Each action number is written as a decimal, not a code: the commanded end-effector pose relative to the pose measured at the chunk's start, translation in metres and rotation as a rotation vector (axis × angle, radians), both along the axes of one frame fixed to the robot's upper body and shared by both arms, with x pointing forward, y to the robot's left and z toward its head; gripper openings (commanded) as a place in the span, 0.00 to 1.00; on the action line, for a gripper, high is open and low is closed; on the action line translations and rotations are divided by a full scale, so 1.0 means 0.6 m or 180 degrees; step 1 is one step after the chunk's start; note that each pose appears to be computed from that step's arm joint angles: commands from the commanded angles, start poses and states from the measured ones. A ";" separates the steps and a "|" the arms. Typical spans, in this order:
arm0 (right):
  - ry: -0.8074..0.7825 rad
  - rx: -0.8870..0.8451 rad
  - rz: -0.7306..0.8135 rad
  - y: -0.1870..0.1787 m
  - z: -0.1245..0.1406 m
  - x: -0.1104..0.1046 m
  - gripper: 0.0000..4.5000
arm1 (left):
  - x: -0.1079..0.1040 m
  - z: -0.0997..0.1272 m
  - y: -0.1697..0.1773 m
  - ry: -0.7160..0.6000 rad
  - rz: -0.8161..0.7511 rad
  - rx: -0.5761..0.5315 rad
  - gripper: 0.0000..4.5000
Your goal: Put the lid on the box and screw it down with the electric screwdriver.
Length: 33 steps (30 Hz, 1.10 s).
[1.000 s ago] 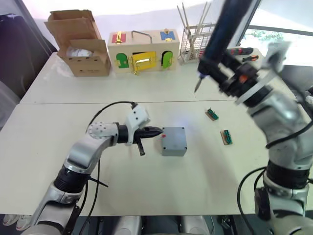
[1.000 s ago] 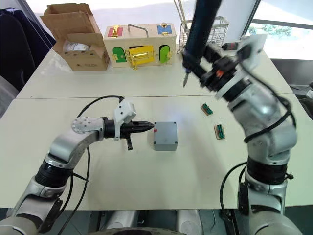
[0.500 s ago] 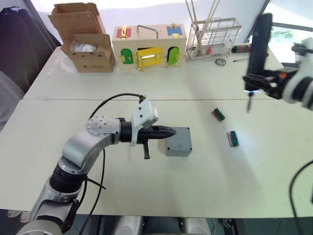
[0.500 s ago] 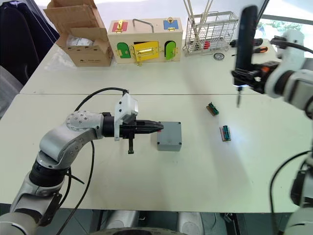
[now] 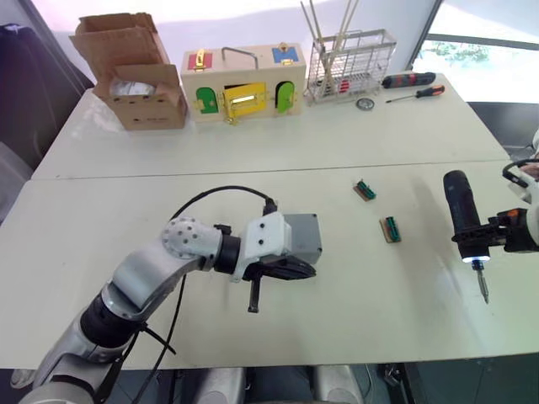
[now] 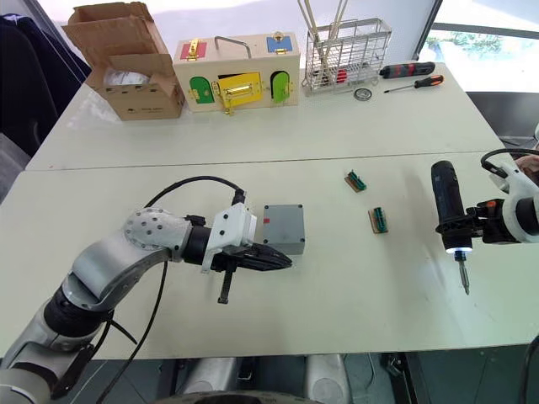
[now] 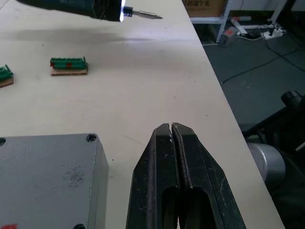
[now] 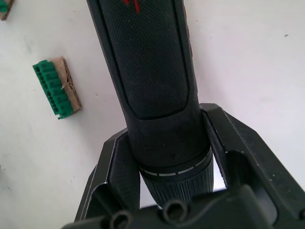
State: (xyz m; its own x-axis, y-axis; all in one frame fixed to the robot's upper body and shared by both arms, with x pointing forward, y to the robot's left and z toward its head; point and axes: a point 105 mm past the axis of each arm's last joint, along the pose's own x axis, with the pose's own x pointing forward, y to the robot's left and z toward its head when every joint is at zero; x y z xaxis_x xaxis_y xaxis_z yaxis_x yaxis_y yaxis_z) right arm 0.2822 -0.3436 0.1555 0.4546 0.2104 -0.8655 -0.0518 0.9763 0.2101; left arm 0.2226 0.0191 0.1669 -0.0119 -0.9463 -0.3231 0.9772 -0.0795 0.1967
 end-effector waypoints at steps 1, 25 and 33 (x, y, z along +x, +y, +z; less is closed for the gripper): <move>-0.0022 -0.0030 0.0028 -0.008 0.001 0.005 0.39 | -0.010 0.012 -0.002 -0.0124 -0.0023 -0.0051 0.00; -0.1841 -0.0235 0.2481 0.194 0.158 0.052 0.99 | 0.093 -0.059 0.122 0.0027 0.1475 0.0473 0.00; -0.1651 -0.0044 0.3580 0.310 0.035 -0.040 0.99 | 0.106 -0.086 0.095 -0.0001 0.1366 0.0564 0.00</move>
